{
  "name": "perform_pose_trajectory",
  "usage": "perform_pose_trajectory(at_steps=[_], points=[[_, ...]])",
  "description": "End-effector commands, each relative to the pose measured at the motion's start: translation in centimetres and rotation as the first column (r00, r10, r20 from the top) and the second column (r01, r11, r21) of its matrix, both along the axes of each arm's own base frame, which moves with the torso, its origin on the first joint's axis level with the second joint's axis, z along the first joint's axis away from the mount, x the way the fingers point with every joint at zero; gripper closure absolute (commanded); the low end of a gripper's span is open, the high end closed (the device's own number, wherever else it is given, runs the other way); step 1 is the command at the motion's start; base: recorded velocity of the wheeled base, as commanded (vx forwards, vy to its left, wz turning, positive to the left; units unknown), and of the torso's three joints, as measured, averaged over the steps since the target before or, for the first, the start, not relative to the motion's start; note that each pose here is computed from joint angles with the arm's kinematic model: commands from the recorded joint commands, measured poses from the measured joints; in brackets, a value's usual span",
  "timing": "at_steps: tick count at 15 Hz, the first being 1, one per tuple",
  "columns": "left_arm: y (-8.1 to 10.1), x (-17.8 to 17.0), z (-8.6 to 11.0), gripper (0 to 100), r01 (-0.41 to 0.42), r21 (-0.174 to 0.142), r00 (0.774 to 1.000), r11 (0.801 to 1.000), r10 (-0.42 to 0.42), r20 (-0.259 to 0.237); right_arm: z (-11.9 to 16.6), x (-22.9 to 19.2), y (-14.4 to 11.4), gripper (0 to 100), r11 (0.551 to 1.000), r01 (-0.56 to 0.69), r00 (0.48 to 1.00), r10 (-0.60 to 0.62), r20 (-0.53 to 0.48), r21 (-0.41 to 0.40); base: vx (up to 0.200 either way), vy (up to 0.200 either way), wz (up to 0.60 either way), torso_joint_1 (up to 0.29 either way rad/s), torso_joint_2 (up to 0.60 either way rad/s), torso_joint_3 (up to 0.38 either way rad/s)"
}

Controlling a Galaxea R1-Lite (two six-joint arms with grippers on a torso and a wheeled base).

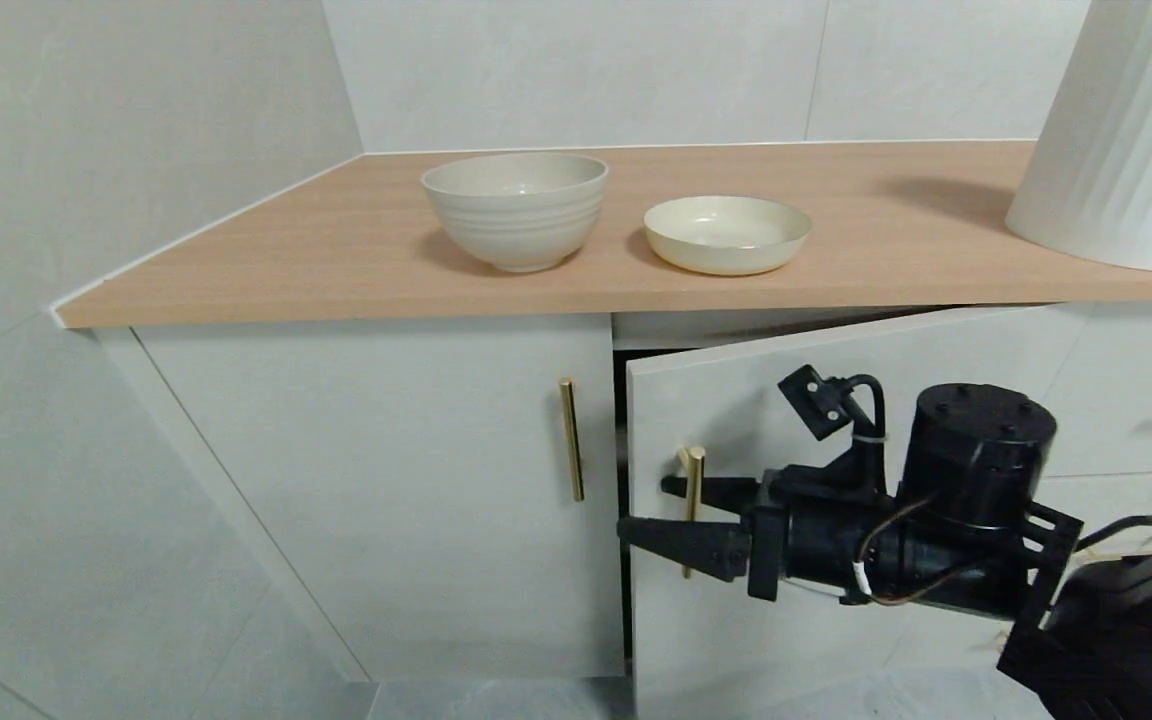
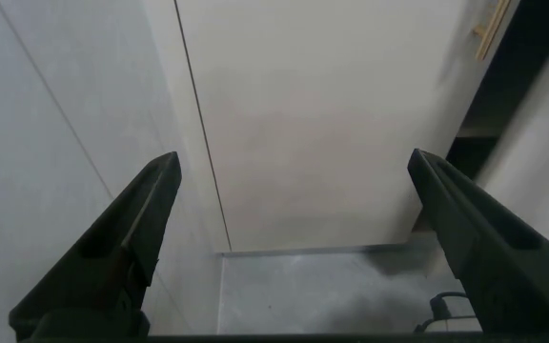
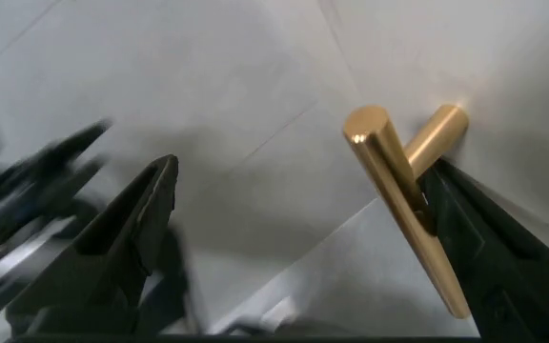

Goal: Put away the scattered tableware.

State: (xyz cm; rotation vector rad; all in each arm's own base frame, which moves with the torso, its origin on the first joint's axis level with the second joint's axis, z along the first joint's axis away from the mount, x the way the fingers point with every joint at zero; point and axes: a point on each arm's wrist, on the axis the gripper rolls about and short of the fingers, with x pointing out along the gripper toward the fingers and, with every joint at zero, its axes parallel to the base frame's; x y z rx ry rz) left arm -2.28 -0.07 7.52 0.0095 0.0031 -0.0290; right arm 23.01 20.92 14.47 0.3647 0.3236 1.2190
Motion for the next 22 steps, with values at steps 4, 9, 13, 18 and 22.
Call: perform_pose_trajectory(at_steps=[4, 9, 13, 18, 22], points=[[0.0, 0.0, 0.0, 0, 0.0, 0.003, 1.0, 1.0, 0.0, 0.0, 0.9, -5.4, -3.1, 0, 0.988, -0.152, 0.988, 0.152, -0.008, 0.001, 0.0, 0.0, 0.0, 0.0, 0.0, 0.0], [0.0, 0.0, 0.0, 0, 0.0, 0.012, 1.0, 1.0, 0.0, 0.005, 0.6, -5.7, -3.1, 0, 0.987, -0.159, 0.987, 0.159, -0.014, -0.006, 0.0, 0.0, 0.0, 0.0, 0.0, 0.0], [-0.1, -0.7, 2.1, 0, 0.023, 0.024, 0.997, 0.999, -0.025, 0.076, 0.6, -5.8, -3.1, 0, 0.987, -0.16, 0.987, 0.16, -0.014, -0.009, 0.0, 0.0, 0.0, 0.0, 0.0, 0.0], [-0.8, 0.2, 10.8, 0, 0.358, 0.022, 0.933, 0.933, -0.359, 0.009, 0.6, -5.8, -3.1, 0, 0.987, -0.162, 0.987, 0.162, -0.011, -0.009, 0.0, 0.0, 0.0, 0.0, 0.0, 0.0], [-1.4, 6.5, 17.0, 0, 0.608, -0.06, 0.784, 0.792, -0.61, -0.111, 0.7, -5.7, -3.1, 0, 0.987, -0.159, 0.987, 0.159, -0.007, -0.006, 0.0, 0.0, 0.0, 0.0, 0.0, 0.0]])
